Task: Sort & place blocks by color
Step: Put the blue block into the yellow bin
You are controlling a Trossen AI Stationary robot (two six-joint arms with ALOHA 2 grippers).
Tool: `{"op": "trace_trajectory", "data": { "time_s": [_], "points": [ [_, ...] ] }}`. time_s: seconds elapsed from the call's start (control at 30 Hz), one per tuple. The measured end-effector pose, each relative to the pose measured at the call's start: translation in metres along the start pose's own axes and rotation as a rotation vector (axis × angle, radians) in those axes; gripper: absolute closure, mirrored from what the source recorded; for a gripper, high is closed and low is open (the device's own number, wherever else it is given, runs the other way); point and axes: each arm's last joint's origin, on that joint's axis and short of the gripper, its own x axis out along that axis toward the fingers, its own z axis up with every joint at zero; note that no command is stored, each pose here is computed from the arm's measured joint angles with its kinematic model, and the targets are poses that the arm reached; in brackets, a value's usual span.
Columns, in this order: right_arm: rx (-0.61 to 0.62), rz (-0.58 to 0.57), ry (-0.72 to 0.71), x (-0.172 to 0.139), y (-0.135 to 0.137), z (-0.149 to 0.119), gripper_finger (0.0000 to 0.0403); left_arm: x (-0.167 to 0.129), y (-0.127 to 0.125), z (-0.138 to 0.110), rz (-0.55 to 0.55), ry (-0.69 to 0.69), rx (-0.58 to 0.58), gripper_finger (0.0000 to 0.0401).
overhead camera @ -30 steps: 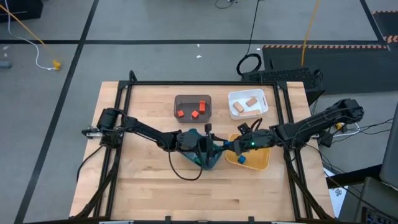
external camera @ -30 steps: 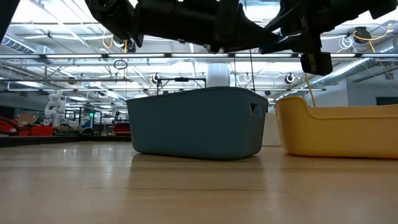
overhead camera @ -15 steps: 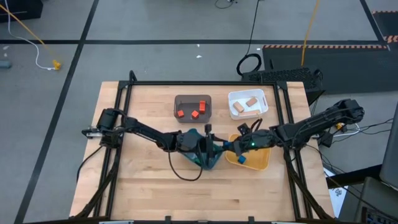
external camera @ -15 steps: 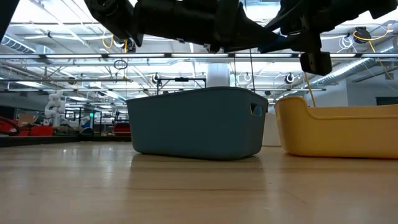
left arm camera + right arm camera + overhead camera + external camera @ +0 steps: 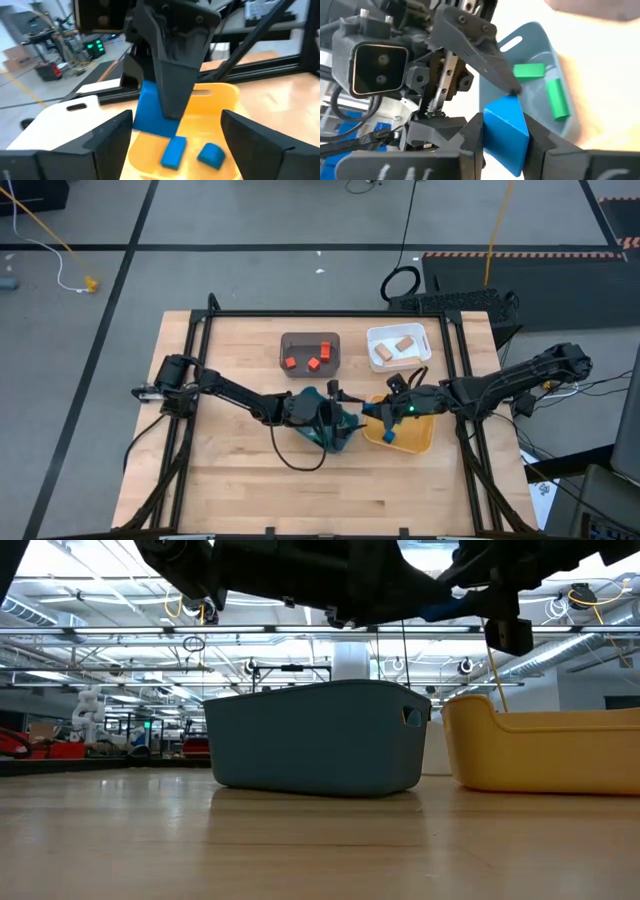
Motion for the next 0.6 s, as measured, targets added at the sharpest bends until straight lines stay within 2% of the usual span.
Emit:
{"op": "trace_trajectory", "data": {
  "time_s": [0.17, 0.33, 0.5, 0.6],
  "points": [
    [-0.023, -0.015, 0.009, -0.015, -0.004, 0.009, 0.0334, -0.001, 0.002, 0.001, 0.088, 0.020, 0.029, 0.0086],
    [-0.060, -0.050, 0.038, -0.031, -0.009, 0.011, 0.0334, -0.006, 0.006, 0.008, 0.148, 0.033, 0.054, 0.0095],
    [-0.110, -0.169, 0.094, -0.037, -0.021, 0.006, 0.0330, -0.027, 0.016, 0.031, 0.131, 0.124, 0.060, 0.0112],
    [-0.177, -0.176, 0.099, -0.034, -0.021, 0.005, 0.0331, -0.049, 0.026, 0.051, 0.126, 0.182, 0.017, 0.0122]
  ]
}}
